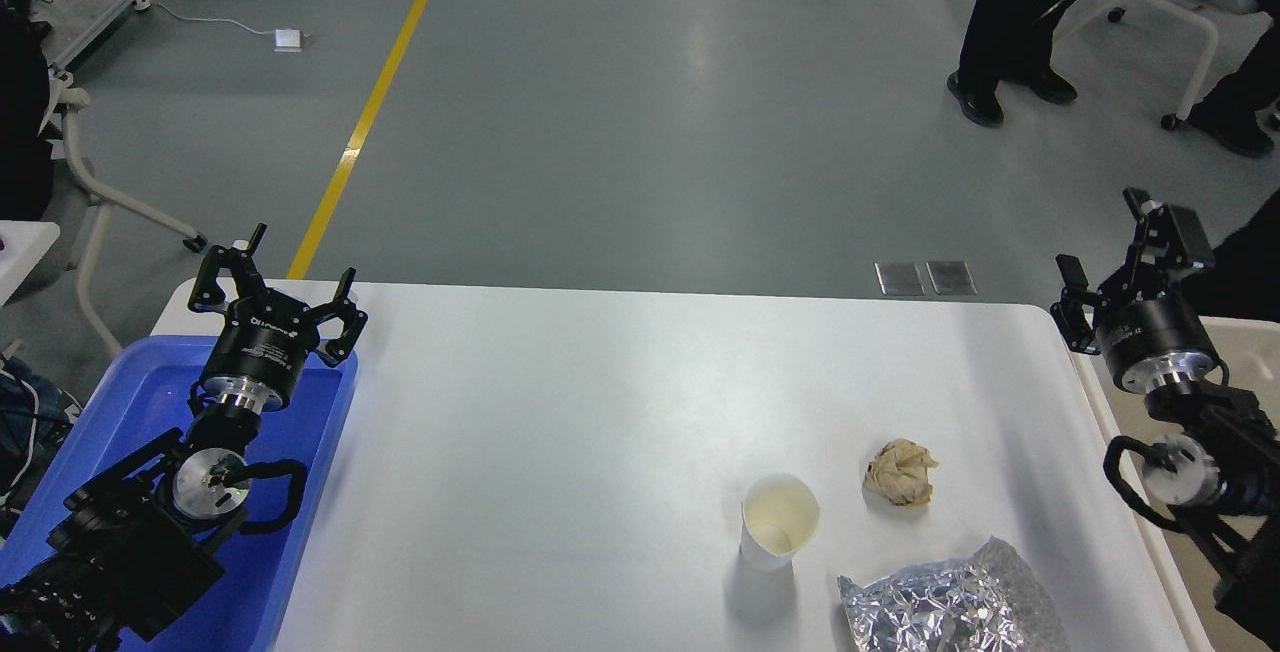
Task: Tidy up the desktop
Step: 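Reach the right gripper forward and down toward the clear plastic cup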
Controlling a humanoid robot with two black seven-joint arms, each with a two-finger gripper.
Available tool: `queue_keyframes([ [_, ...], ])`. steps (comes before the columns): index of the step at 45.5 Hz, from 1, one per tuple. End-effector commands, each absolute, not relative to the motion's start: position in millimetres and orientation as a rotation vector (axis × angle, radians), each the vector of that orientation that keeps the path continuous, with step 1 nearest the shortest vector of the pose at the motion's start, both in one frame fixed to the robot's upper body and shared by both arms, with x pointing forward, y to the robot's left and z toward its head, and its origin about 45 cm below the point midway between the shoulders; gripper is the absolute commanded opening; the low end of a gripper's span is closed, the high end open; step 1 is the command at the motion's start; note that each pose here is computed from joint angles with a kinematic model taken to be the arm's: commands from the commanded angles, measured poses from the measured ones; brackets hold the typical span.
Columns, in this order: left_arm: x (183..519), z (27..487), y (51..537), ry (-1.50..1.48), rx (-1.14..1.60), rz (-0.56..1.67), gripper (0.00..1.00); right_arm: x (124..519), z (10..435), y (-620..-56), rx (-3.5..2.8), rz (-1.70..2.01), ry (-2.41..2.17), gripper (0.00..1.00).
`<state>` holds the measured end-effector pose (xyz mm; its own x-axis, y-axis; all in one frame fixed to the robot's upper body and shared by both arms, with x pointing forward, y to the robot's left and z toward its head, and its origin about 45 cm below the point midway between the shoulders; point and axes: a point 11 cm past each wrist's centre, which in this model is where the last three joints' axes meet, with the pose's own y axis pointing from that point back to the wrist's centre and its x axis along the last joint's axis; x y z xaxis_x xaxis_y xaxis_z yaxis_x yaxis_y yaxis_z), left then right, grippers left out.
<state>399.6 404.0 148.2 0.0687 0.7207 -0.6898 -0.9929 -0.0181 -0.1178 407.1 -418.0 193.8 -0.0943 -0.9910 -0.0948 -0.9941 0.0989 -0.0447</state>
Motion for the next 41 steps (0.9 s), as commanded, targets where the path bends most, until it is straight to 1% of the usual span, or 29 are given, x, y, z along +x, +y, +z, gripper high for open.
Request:
queue_keyframes([
  [1, 400, 148, 404, 0.504, -0.689, 1.459, 1.0, 413, 193, -402, -2.403, -0.12, 2.216, 1.0],
  [7, 400, 148, 404, 0.504, -0.689, 1.459, 1.0, 423, 208, -397, -2.604, -0.3, 2.166, 1.0],
  [12, 400, 148, 404, 0.504, -0.69, 1.457, 1.0, 432, 219, -382, -2.766, -0.476, 2.07, 1.0],
  [19, 400, 148, 404, 0.504, -0.69, 1.457, 1.0, 440, 242, -372, -2.956, -0.827, 1.914, 1.0],
  [27, 400, 148, 404, 0.504, -0.69, 1.457, 1.0, 444, 263, -343, -3.16, -1.249, 1.577, 1.0],
  [34, 400, 148, 404, 0.504, -0.69, 1.457, 1.0, 436, 282, -309, -3.298, -1.486, 1.188, 1.0],
  [41, 400, 148, 404, 0.504, -0.689, 1.459, 1.0, 419, 275, -288, -3.447, -1.694, 0.745, 1.0],
])
